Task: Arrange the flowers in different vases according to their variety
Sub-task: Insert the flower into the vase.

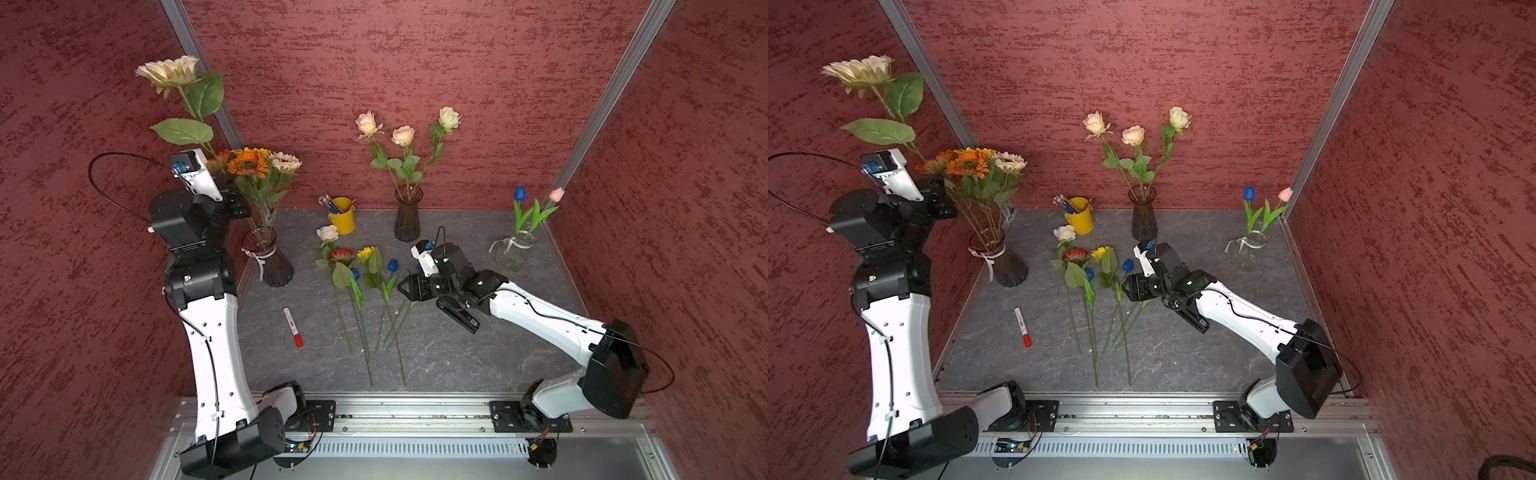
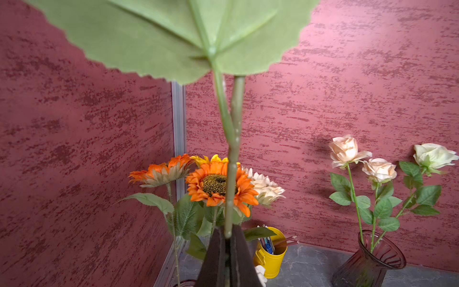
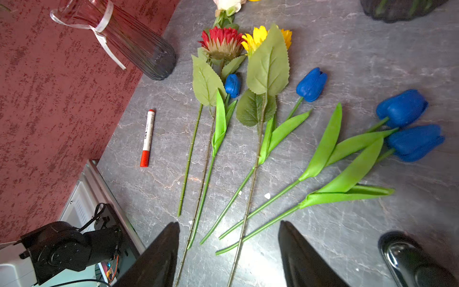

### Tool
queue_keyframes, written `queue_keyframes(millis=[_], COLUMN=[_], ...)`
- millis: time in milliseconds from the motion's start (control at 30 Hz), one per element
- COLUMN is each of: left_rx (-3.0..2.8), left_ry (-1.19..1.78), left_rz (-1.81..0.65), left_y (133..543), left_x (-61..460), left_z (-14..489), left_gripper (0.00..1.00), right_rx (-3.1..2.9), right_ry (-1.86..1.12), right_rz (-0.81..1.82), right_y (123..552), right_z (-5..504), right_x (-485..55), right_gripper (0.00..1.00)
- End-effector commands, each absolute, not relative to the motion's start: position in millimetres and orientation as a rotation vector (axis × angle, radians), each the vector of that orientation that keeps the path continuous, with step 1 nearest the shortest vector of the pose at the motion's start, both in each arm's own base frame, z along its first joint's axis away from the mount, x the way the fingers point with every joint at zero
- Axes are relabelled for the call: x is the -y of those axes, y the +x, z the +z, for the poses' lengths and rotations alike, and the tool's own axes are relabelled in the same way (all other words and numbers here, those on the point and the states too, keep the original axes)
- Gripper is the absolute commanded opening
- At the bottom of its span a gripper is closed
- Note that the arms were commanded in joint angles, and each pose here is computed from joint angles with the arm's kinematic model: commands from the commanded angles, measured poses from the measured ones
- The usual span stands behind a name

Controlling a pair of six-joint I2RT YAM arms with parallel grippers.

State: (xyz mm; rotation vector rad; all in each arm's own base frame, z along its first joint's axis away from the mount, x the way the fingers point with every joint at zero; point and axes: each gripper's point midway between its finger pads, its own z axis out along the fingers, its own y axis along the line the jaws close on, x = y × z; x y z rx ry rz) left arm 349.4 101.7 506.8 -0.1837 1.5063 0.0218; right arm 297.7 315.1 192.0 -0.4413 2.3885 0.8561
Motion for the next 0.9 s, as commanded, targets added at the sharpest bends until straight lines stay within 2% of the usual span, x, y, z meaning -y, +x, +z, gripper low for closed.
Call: queue_keyframes(millis=[0,367,633,667,700,733,867], left_rx=[-1.402,-1.408,-1.521,-1.553,-1.58,-1.607,-1.639], left_ry=[-0.124,-0.132,-0.199,-0.203,-0.207,-0.218,-0.272], left_rz=[-0.032,-0.051,-0.027,-0.042,-0.058,-0.073,-0.162], left_y=[352,410,435,435,436,436,422], left_x=[-103,-143,-151,-147,-142,-139,-124], left_z=[527,485,376,362,349,338,328], left_gripper=[0.0,0.0,0.0,0.16,0.56,0.74,0.93], right_rx=[-2.384,-2.432,-2.456,-2.446,-2.441,-2.432,-2.397], right_ry=[-0.441,-0.373,-0.39,-0.391,-0.391,-0.389,-0.374], right_rz=[0.849,0.875,0.893,0.895,0.893,0.895,0.91], right_y=[310,343,351,352,353,353,347], right_z=[199,194,195,200,202,206,213], right_x=[-313,-327,-339,-340,-339,-339,-334], right_gripper=[0.68,0.68,0.68,0.68,0.68,0.68,0.68])
